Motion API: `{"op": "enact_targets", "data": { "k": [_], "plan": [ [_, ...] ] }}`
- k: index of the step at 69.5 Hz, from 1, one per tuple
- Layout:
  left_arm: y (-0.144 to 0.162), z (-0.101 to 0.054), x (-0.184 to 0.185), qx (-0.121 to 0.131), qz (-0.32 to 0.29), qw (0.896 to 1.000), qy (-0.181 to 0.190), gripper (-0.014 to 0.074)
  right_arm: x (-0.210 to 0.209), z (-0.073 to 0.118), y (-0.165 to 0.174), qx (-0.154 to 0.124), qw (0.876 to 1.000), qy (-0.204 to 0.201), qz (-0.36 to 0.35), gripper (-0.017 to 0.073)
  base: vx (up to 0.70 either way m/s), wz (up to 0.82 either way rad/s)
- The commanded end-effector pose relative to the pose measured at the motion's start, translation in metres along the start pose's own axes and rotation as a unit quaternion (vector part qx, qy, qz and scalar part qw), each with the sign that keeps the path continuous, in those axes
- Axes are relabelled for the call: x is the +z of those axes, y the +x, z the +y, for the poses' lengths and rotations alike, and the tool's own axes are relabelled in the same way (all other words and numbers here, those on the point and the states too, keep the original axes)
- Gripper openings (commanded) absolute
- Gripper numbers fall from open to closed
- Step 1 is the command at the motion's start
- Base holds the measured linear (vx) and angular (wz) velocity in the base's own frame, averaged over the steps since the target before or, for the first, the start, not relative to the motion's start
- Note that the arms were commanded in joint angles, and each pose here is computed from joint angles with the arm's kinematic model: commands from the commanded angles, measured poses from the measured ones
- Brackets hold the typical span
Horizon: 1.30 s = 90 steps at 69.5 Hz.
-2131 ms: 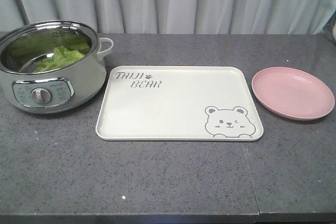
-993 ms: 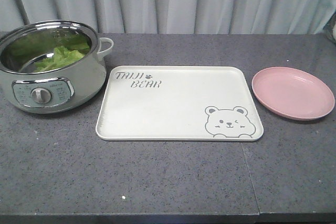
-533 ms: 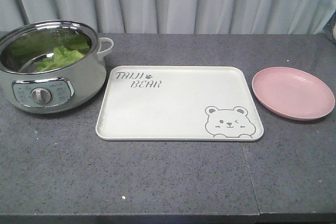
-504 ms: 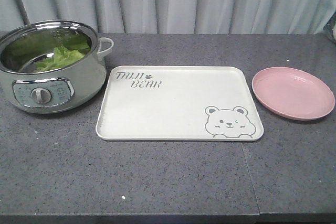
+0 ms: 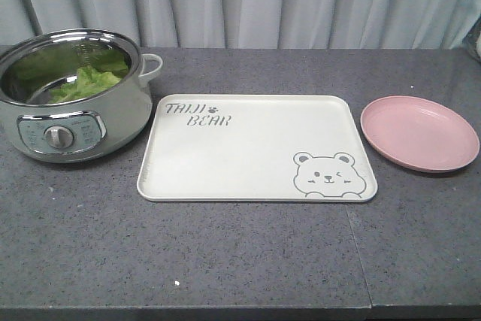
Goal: Transfer vegetables to tray and serve
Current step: 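Drive closer and align the base in front of the tray, then lower the left gripper into the pot and grasp a lettuce leaf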
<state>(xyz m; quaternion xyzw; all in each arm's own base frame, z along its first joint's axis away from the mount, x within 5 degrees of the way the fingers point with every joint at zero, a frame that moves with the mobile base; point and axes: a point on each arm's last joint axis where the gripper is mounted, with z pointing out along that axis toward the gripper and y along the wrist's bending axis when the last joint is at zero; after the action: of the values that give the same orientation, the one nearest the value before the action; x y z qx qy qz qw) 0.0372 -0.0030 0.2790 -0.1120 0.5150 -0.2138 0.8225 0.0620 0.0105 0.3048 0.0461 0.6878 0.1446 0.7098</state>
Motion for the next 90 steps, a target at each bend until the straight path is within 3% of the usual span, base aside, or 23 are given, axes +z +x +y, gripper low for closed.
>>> {"op": "enact_targets", "data": {
  "k": [1, 5, 12, 18, 25, 34, 38, 52, 61, 67, 71, 75, 83, 86, 90],
  "plan": [
    [-0.019, -0.01, 0.0, -0.034, -0.026, 0.999, 0.012, 0.0234, 0.006, 0.001, -0.019, 0.005, 0.999, 0.008, -0.051, 0.0496, 0.0, 0.0],
    [-0.02, -0.01, 0.0, -0.08, -0.026, 0.996, 0.014, 0.0321, 0.01, 0.0, -0.02, 0.01, 0.998, 0.012, -0.058, 0.0593, 0.0, 0.0],
    [-0.023, -0.012, -0.001, -0.146, -0.041, 0.988, 0.031, 0.0418, 0.014, -0.002, -0.021, 0.02, 0.998, 0.017, -0.064, 0.0662, 0.0, 0.0],
    [-0.025, -0.014, -0.001, -0.151, -0.047, 0.987, 0.04, 0.0456, 0.02, -0.003, -0.019, 0.016, 0.999, 0.021, -0.047, 0.0659, 0.0, 0.0],
    [-0.033, -0.018, 0.004, -0.113, -0.027, 0.993, 0.026, 0.0458, 0.031, 0.0, -0.026, 0.006, 0.999, 0.022, -0.022, 0.065, 0.0, 0.0],
    [-0.062, -0.03, 0.029, -0.031, 0.013, 0.999, -0.017, 0.0458, 0.053, 0.009, -0.055, -0.054, 0.998, 0.012, 0.006, 0.0638, 0.0, 0.0],
    [-0.074, -0.033, 0.048, -0.01, 0.035, 0.999, -0.04, 0.0458, 0.065, 0.012, -0.064, -0.069, 0.997, 0.008, 0.026, 0.0631, 0.0, 0.0],
    [-0.095, -0.038, 0.135, 0.048, 0.093, 0.991, -0.08, 0.045, 0.101, 0.011, -0.059, -0.052, 0.994, 0.008, 0.092, 0.0593, 0.0, 0.0],
    [-0.089, -0.035, 0.176, 0.047, 0.113, 0.989, -0.083, 0.045, 0.109, 0.009, -0.053, -0.042, 0.993, 0.01, 0.111, 0.058, 0.0, 0.0],
    [-0.079, -0.033, 0.189, 0.046, 0.116, 0.99, -0.064, 0.045, 0.11, 0.009, -0.052, -0.042, 0.992, 0.011, 0.114, 0.058, 0.0, 0.0],
    [-0.074, -0.031, 0.2, 0.055, 0.124, 0.989, -0.062, 0.045, 0.11, 0.009, -0.052, -0.043, 0.992, 0.011, 0.114, 0.058, 0.0, 0.0],
    [-0.074, -0.028, 0.212, 0.079, 0.137, 0.984, -0.078, 0.045, 0.11, 0.009, -0.052, -0.043, 0.992, 0.011, 0.114, 0.058, 0.0, 0.0],
    [-0.086, -0.021, 0.241, 0.111, 0.171, 0.968, -0.15, 0.045, 0.11, 0.009, -0.052, -0.043, 0.992, 0.011, 0.114, 0.058, 0.0, 0.0],
    [-0.087, -0.017, 0.254, 0.145, 0.196, 0.955, -0.17, 0.045, 0.11, 0.009, -0.052, -0.042, 0.992, 0.011, 0.115, 0.058, 0.0, 0.0],
    [-0.091, -0.019, 0.269, 0.17, 0.224, 0.944, -0.174, 0.045, 0.11, 0.009, -0.052, -0.042, 0.992, 0.011, 0.115, 0.058, 0.0, 0.0]
  ]
}}
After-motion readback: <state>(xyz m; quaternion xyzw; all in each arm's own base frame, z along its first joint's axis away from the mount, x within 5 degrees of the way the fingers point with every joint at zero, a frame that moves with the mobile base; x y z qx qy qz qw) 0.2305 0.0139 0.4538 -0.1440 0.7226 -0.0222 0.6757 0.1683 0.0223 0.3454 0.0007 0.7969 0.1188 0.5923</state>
